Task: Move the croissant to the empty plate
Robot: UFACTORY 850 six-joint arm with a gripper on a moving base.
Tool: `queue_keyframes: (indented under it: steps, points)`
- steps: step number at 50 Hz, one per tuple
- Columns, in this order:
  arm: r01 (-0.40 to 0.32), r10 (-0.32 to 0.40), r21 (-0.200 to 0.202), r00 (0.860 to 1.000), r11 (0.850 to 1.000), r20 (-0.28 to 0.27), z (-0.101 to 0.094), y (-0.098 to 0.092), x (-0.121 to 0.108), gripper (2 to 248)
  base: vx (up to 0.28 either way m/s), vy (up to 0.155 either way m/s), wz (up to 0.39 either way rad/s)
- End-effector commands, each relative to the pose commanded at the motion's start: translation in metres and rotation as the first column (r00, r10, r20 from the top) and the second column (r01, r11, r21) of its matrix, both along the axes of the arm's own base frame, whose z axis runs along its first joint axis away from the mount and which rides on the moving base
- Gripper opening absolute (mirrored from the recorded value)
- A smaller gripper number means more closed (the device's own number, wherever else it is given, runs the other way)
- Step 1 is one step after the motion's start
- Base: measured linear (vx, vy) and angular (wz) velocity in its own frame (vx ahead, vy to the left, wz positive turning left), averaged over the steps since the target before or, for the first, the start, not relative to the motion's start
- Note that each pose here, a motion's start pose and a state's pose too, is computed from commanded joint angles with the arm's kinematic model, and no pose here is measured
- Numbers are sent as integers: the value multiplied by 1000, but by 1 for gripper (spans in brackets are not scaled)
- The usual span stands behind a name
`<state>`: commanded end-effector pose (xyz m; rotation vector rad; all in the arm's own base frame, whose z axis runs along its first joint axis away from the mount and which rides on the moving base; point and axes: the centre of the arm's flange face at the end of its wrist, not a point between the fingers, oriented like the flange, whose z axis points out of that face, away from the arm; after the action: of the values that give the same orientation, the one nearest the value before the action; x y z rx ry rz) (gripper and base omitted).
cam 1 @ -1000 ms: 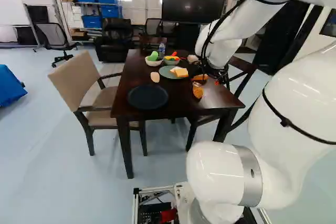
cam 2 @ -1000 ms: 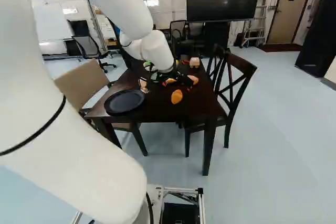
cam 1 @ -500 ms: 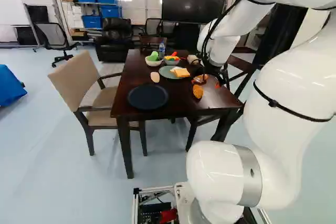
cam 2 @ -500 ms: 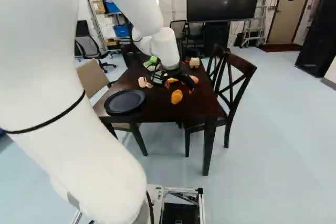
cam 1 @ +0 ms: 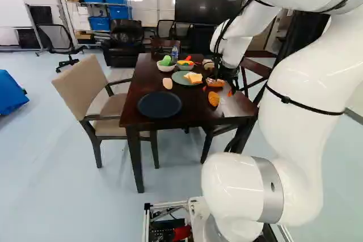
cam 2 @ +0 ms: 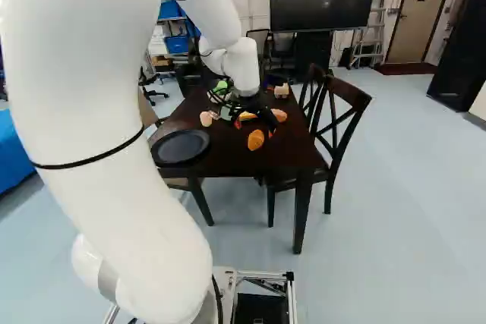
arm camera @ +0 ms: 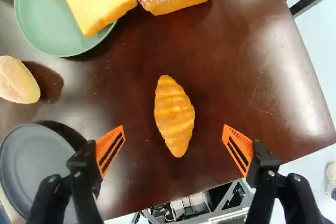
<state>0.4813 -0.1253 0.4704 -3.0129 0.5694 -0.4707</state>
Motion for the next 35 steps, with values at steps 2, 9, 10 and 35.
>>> queue_keyframes:
  steps: [2, 9, 10, 35]
  points:
    - [-2, 2, 3, 1000, 1000, -8, 0, 0, 2, 247, 0, 0, 0]
    - [-4, 4, 6, 1000, 1000, -18, -1, -1, 7, 247, 0, 0, 0]
    - [-5, 5, 6, 1000, 1000, -18, -1, -1, 8, 247, 0, 0, 0]
    - [-23, 22, -7, 999, 1000, -36, -9, -11, 37, 247, 0, 0, 0]
